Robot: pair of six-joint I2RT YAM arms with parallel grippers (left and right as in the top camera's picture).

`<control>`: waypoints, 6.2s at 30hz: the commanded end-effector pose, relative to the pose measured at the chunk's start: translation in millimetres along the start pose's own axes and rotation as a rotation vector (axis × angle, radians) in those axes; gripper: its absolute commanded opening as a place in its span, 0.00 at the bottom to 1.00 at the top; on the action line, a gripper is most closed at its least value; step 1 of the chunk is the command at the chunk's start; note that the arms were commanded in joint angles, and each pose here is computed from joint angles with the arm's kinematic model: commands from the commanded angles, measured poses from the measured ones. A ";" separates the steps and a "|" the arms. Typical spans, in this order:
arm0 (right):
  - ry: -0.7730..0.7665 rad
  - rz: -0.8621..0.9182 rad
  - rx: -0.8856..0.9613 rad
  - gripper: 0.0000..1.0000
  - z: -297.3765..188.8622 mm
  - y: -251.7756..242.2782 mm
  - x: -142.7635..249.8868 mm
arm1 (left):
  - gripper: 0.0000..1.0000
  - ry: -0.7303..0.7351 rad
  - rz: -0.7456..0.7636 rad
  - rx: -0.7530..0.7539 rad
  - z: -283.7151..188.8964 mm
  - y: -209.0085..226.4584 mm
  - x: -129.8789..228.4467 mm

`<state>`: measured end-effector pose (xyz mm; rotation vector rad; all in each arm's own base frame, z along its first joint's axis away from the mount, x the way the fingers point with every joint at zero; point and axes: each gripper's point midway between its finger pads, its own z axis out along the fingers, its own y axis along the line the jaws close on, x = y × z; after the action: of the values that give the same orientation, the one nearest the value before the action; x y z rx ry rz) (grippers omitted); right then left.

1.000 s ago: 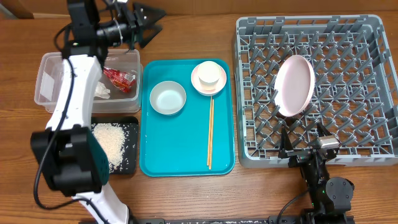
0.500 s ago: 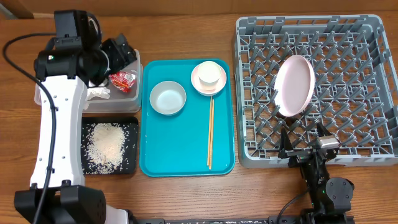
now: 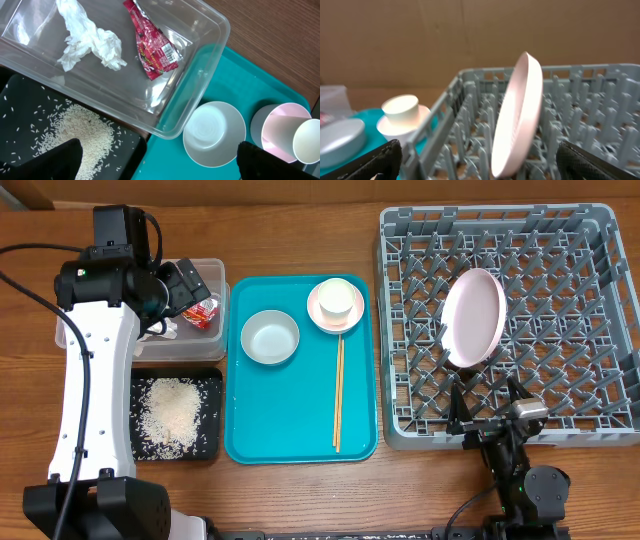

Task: Sort waste into correct bins and load items into the dishwasher

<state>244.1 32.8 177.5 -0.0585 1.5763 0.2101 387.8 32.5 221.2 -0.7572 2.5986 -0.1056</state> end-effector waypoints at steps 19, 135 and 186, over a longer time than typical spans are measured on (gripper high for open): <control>0.234 0.097 -0.085 1.00 -9.2 37.4 -174.9 | 1.00 -0.016 0.028 -0.012 -3.7 0.1 -2.0; 0.977 0.084 0.036 0.46 131.6 205.4 157.1 | 1.00 -0.017 0.028 -0.011 -3.7 0.1 -2.1; 1.093 0.162 0.050 0.15 119.7 206.5 204.5 | 1.00 -0.017 0.028 -0.011 -3.7 0.1 -2.1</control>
<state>330.8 276.0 6.2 0.0031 2.6334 0.2731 387.0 34.4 220.8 -0.7602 2.5991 -0.0900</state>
